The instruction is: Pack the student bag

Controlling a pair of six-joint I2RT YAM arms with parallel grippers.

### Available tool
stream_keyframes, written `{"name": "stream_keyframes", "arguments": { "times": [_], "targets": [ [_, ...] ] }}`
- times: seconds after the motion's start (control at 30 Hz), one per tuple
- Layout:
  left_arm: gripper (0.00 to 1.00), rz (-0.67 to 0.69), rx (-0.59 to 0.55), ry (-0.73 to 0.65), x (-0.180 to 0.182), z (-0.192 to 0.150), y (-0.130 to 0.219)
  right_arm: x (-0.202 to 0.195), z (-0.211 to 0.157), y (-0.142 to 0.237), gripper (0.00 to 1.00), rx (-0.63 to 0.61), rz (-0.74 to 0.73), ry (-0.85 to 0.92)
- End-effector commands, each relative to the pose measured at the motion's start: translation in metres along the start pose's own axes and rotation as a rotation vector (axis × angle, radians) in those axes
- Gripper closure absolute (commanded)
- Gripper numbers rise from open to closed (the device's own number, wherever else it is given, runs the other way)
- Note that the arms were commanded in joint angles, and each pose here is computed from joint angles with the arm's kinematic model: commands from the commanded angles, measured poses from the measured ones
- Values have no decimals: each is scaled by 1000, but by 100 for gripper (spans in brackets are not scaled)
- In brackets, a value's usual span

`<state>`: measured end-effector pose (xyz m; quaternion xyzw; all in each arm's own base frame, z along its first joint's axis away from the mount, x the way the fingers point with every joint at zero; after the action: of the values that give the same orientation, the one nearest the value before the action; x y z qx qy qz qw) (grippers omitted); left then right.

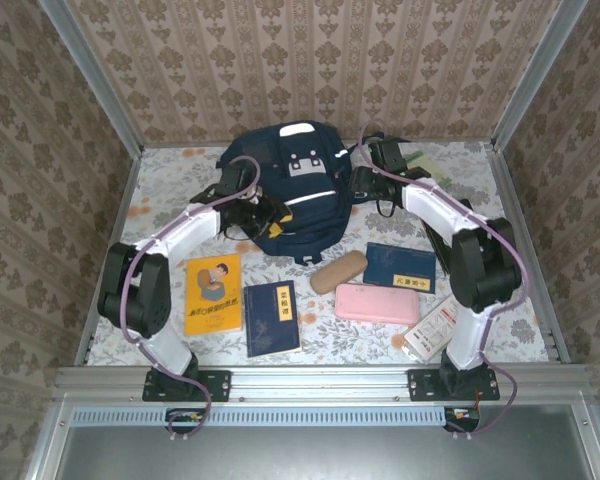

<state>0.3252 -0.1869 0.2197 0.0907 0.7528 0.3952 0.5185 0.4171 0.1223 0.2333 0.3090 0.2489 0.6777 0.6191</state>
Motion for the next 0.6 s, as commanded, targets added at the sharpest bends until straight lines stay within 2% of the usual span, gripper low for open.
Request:
{"name": "stream_keyframes", "arguments": {
  "times": [0.0,0.07,0.13,0.23,0.37,0.5,0.57],
  "targets": [
    [52,17,-87,-349,-22,-15,41,-5,-15,24,35,45,-27,20],
    [51,35,-91,-449,-25,-18,48,-6,-20,33,36,44,-5,-14],
    [48,63,-122,-604,-33,-18,53,-4,-25,38,36,66,31,-33],
    [46,204,-165,-786,-43,-19,44,-1,-30,39,34,122,77,-85],
    [44,366,-170,-784,-47,6,21,2,-41,28,33,194,119,-239],
    [44,431,-185,-737,-38,33,0,5,-51,4,32,260,137,-328],
    [44,438,-226,-688,-30,59,-3,6,-54,-8,32,297,116,-347]
  ]
}}
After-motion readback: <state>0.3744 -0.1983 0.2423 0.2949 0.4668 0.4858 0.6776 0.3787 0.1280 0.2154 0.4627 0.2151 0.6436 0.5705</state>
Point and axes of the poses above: each hand's point on the last joint's axis, 136 mm out from that joint toward the fingers, its own y axis back along the fingers, its own x axis along the line the jaws close on, z = x × y, the point moved 10 cm from there along y, back along the fingers, and after that the axes turned 13 degrees about y, right-handed, at the moved point
